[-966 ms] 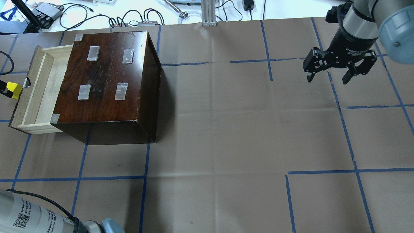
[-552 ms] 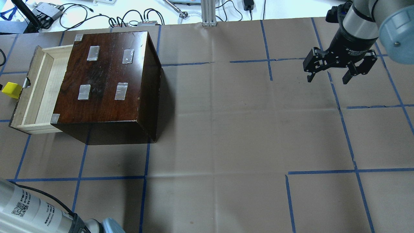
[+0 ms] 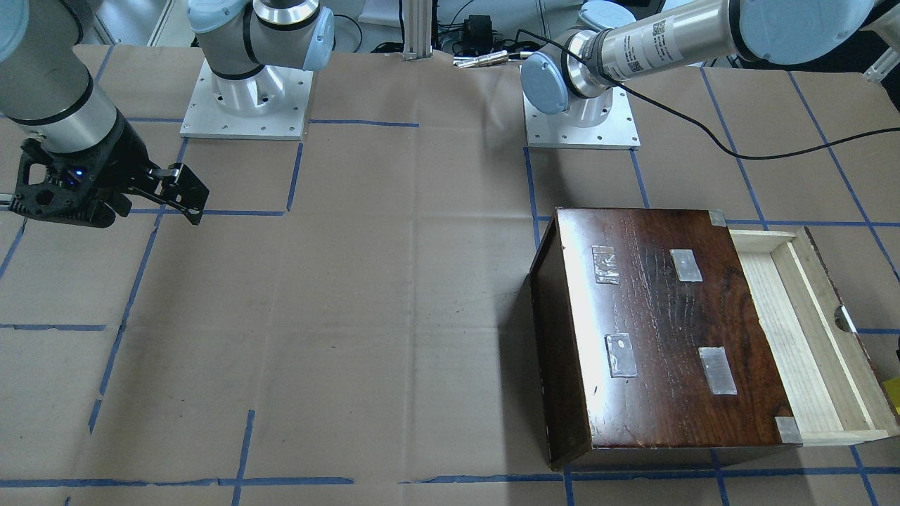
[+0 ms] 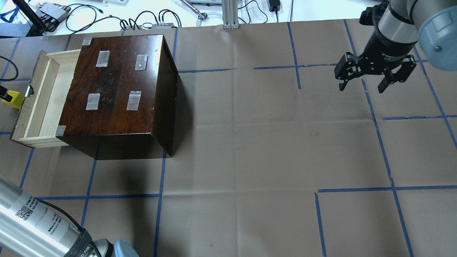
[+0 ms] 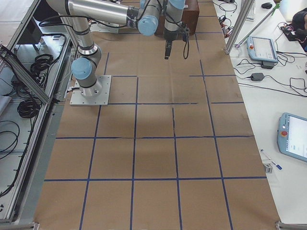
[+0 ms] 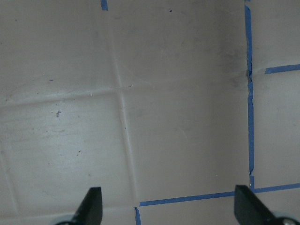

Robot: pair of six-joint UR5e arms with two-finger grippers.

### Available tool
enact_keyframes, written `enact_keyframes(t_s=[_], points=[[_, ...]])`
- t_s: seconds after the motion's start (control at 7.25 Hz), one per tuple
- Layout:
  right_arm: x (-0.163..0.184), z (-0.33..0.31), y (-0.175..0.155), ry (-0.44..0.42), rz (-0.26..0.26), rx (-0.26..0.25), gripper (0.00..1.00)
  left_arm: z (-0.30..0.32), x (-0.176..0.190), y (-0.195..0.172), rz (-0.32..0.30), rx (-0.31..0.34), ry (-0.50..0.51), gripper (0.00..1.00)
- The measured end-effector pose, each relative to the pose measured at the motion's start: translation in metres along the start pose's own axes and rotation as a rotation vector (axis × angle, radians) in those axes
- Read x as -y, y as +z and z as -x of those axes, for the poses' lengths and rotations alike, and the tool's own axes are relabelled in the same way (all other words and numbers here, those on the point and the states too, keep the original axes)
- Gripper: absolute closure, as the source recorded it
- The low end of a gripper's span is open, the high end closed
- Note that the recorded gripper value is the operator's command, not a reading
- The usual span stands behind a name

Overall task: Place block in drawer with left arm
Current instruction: 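Release the handle and move the left gripper over the yellow cube, then grasp the yellow cube with the left gripper and lift it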

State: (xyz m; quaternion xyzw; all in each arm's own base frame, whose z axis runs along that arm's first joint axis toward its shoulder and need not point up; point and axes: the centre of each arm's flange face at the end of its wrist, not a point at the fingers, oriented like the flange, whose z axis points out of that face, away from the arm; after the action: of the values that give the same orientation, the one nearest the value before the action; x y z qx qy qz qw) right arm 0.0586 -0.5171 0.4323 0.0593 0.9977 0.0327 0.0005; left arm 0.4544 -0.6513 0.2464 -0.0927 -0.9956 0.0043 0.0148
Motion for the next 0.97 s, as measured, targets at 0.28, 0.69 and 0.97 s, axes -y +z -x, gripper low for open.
enact_keyframes(t_s=[0.28,0.69,0.97], points=[[0.0,0.0,0.0,-0.001,0.0,0.0,0.0,0.01,0.009,0.017,-0.004,0.007,0.055,0.02],[0.0,0.0,0.0,0.0,0.0,0.0,0.0,0.02,0.021,0.05,-0.02,0.013,0.067,0.12],[0.0,0.0,0.0,0.001,0.0,0.0,0.0,0.02,0.032,0.064,-0.026,0.019,0.076,0.74]])
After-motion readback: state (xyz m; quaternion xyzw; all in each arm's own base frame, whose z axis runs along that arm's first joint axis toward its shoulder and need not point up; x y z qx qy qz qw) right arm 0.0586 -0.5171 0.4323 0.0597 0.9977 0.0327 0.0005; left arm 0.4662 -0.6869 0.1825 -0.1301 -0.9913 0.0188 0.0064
